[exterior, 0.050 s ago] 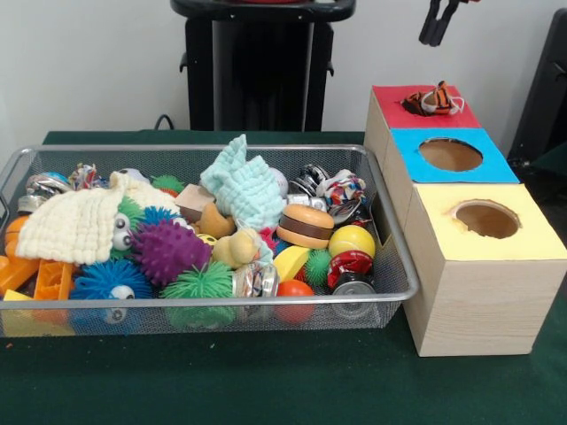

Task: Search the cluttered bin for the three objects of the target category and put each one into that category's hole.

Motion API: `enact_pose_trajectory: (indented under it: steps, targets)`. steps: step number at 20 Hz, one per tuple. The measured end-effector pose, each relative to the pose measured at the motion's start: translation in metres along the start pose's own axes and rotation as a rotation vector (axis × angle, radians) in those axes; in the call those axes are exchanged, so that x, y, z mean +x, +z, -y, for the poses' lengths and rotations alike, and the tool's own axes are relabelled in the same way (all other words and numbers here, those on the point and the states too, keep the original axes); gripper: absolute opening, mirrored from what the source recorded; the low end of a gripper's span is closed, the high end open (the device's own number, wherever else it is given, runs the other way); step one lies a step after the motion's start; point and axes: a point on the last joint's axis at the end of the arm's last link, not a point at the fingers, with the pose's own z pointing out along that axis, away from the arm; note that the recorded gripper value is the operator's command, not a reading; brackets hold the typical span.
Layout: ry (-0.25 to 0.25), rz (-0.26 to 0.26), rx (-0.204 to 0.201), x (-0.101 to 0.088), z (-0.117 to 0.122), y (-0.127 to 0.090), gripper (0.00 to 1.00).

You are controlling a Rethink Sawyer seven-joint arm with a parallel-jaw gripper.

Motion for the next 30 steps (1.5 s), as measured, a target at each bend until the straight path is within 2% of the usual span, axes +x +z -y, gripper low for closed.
enact_pose_trajectory:
  steps: [7,12,19,25,30]
  targets:
    - [-0.003,0.028,0.01,-0.017,-0.002,-0.006,0.0]
    - [0.01,0.046,0.022,-0.023,-0.001,0.006,0.0]
    - [0.047,0.112,0.035,-0.04,0.002,0.035,0.0]
    - [0.075,0.155,0.024,-0.05,-0.007,0.055,0.0]
    - [0.085,0.165,0.018,-0.052,-0.016,0.062,0.0]
